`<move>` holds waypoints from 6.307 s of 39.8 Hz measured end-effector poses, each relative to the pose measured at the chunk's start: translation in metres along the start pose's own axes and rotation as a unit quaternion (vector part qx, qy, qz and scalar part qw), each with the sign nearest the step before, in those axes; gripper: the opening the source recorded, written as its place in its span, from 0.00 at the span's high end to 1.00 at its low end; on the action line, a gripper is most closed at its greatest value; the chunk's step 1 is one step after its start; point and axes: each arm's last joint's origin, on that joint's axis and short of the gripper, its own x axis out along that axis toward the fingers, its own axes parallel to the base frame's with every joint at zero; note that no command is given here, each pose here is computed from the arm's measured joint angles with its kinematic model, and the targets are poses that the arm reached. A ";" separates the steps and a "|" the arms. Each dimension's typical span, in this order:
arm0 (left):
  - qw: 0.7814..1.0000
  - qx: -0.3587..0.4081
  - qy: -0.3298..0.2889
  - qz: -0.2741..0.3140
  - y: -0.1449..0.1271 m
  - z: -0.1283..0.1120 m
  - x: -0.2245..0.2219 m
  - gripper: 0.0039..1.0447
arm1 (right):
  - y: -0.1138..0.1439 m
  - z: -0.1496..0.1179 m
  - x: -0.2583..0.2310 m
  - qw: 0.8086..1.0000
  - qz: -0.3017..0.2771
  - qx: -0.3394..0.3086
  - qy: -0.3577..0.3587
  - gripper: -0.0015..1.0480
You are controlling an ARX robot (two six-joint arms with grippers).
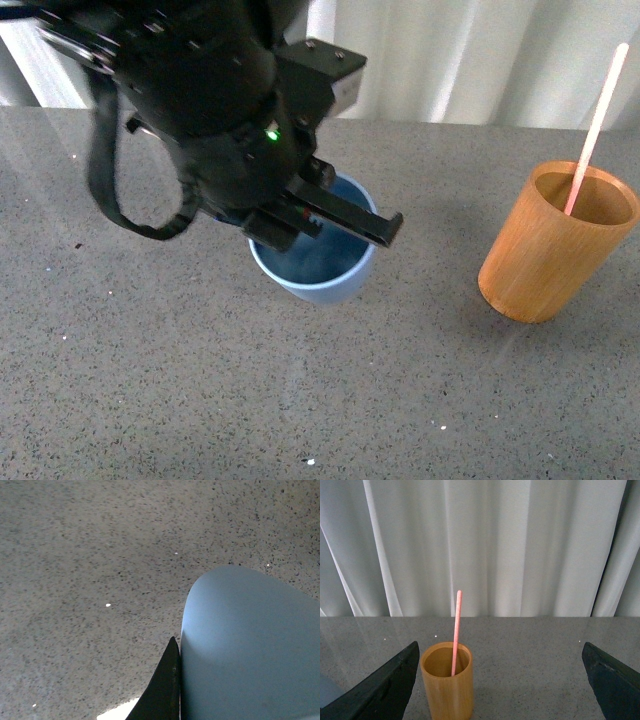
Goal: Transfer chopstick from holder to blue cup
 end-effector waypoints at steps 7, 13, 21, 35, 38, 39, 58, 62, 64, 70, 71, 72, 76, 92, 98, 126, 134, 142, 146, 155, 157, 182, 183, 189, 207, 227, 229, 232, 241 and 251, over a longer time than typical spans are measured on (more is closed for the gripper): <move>1.000 0.009 0.022 0.003 -0.019 0.003 0.025 0.97 | 0.000 0.000 0.000 1.000 0.000 0.000 0.000 0.10; 0.999 0.010 0.032 0.009 -0.022 0.000 0.036 0.97 | 0.000 0.000 0.000 1.000 0.000 0.000 0.000 0.10; 0.999 0.008 0.029 0.012 -0.023 -0.001 0.045 0.97 | 0.000 0.000 0.000 1.000 0.000 0.000 0.000 0.10; 1.000 -0.016 0.018 -0.002 -0.011 0.005 0.038 0.35 | 0.000 0.000 0.000 1.000 0.000 0.000 0.000 0.10; 1.000 -0.023 0.006 0.001 -0.004 0.009 0.028 0.22 | 0.000 0.000 0.000 1.000 0.000 0.000 0.000 0.10; 1.000 -0.027 -0.001 0.002 -0.001 0.011 0.023 0.16 | 0.000 0.000 0.000 1.000 0.000 0.000 0.000 0.10; 0.889 -0.198 -0.380 0.160 0.083 -0.025 -0.106 0.06 | 0.000 0.000 0.000 1.000 0.000 0.000 0.000 0.10; 0.894 -0.196 -0.372 0.156 0.082 -0.028 -0.101 0.06 | 0.000 0.000 0.000 1.000 0.000 0.000 0.000 0.10; 0.897 -0.194 -0.367 0.153 0.081 -0.028 -0.097 0.06 | 0.000 0.000 0.000 1.000 0.000 0.000 0.000 0.10; 0.866 -0.185 -0.437 0.160 0.081 -0.040 -0.093 0.20 | 0.000 0.000 0.000 1.000 0.000 0.000 0.000 0.10; 0.858 -0.184 -0.453 0.159 0.081 -0.046 -0.093 0.23 | 0.000 0.000 0.000 1.000 0.000 0.000 0.000 0.10; 0.847 -0.183 -0.472 0.161 0.083 -0.054 -0.095 0.28 | 0.000 0.000 0.000 1.000 0.000 0.000 0.000 0.10; 0.830 -0.187 -0.498 0.171 0.088 -0.082 -0.100 0.43 | 0.000 0.000 0.000 1.000 0.000 0.000 0.000 0.10; 0.830 -0.184 -0.495 0.178 0.088 -0.166 -0.108 0.97 | 0.000 0.000 0.000 1.000 0.000 0.000 0.000 0.10; 0.831 -0.182 -0.495 0.175 0.084 -0.186 -0.111 0.97 | 0.000 0.000 0.000 1.000 0.000 0.000 0.000 0.10; 0.826 -0.183 -0.503 0.180 0.076 -0.230 -0.122 0.97 | 0.000 0.000 0.000 1.000 0.000 0.000 0.000 0.10; 0.824 -0.182 -0.505 0.181 0.073 -0.235 -0.127 0.97 | 0.000 0.000 0.000 1.000 0.000 0.000 0.000 0.10; 0.824 -0.182 -0.506 0.181 0.070 -0.238 -0.130 0.97 | 0.000 0.000 0.000 1.000 0.000 0.000 0.000 0.10; 0.823 -0.182 -0.507 0.181 0.069 -0.241 -0.132 0.97 | 0.000 0.000 0.000 1.000 0.000 0.000 0.000 0.10; 0.823 -0.182 -0.507 0.181 0.066 -0.245 -0.135 0.97 | 0.000 0.000 0.000 1.000 0.000 0.000 0.000 0.10; 0.823 -0.182 -0.507 0.181 0.065 -0.246 -0.135 0.97 | 0.000 0.000 0.000 1.000 0.000 0.000 0.000 0.10; 0.825 -0.182 -0.504 0.180 0.058 -0.259 -0.139 0.84 | 0.000 0.000 0.000 1.000 0.000 0.000 0.000 0.10; 0.825 -0.182 -0.504 0.180 0.058 -0.259 -0.139 0.78 | 0.000 0.000 0.000 1.000 0.000 0.000 0.000 0.10; 0.825 -0.182 -0.504 0.180 0.058 -0.259 -0.139 0.47 | 0.000 0.000 0.000 1.000 0.000 0.000 0.000 0.10; 0.825 -0.182 -0.504 0.180 0.058 -0.259 -0.139 0.06 | 0.000 -0.004 0.033 0.990 -0.035 0.022 0.133 0.10; 0.825 -0.182 -0.504 0.181 0.058 -0.259 -0.139 0.06 | 0.002 -0.027 0.137 0.994 -0.001 0.016 0.112 0.10; 0.825 -0.182 -0.504 0.181 0.058 -0.259 -0.139 0.06 | 0.001 -0.032 0.141 0.994 -0.008 0.018 0.112 0.10; 0.825 -0.182 -0.504 0.181 0.058 -0.259 -0.139 0.06 | 0.000 -0.039 0.149 0.993 -0.016 0.028 0.115 0.10; 0.825 -0.182 -0.504 0.181 0.058 -0.259 -0.139 0.06 | -0.001 -0.054 0.162 0.991 -0.021 0.034 0.125 0.10; 0.825 -0.182 -0.504 0.181 0.058 -0.259 -0.139 0.06 | 0.002 -0.056 0.181 0.992 -0.013 0.036 0.120 0.10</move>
